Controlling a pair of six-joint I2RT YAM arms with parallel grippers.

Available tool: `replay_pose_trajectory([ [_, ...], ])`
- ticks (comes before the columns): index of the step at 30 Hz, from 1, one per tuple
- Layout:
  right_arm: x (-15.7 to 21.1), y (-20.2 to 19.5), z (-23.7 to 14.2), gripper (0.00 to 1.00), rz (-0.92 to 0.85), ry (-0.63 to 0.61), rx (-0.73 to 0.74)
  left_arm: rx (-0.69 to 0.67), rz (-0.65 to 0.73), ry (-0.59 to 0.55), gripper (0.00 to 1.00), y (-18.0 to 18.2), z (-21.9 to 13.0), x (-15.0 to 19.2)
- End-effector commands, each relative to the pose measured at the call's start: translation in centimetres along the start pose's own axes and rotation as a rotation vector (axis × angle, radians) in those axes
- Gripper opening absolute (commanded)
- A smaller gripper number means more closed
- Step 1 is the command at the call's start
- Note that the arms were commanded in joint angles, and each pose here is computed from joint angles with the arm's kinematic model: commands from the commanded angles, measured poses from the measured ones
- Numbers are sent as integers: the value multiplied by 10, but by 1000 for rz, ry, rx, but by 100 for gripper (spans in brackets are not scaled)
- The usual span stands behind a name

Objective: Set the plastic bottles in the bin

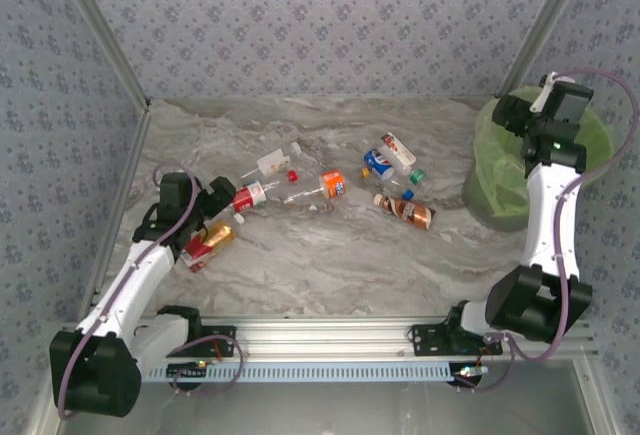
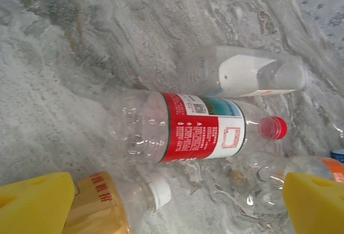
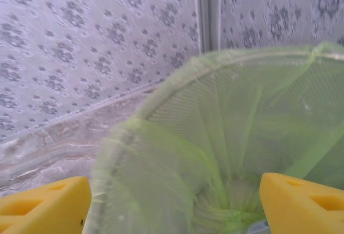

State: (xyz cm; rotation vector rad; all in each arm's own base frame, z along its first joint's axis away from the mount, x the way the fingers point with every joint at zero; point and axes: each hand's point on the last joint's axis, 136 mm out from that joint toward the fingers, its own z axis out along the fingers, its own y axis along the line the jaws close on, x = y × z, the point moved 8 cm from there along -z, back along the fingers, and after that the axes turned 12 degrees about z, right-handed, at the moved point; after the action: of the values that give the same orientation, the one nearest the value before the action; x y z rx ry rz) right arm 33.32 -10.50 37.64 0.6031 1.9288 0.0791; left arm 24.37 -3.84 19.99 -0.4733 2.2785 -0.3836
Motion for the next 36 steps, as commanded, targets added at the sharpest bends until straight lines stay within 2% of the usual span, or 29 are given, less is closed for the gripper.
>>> replay_pose_trajectory([
  [1,-15,19,-28,86,8,-74,-29,-49,41,-2,99,-2,-11,-9],
  [2,-14,25,-32,87,2,-76,-48,-65,44,6,99,-1,-12,-9],
  [4,-11,38,-37,98,-14,-74,-85,-93,55,28,99,1,-15,-8],
  [13,14,94,-56,99,-92,-36,-237,-227,89,142,99,15,-16,4],
  [20,50,139,-71,99,-168,30,-391,-304,98,189,99,25,-8,12],
  [27,91,181,-78,99,-266,57,-481,-260,103,285,99,25,11,28],
  [36,123,212,-72,99,-377,83,-475,-231,193,361,99,11,10,50],
])
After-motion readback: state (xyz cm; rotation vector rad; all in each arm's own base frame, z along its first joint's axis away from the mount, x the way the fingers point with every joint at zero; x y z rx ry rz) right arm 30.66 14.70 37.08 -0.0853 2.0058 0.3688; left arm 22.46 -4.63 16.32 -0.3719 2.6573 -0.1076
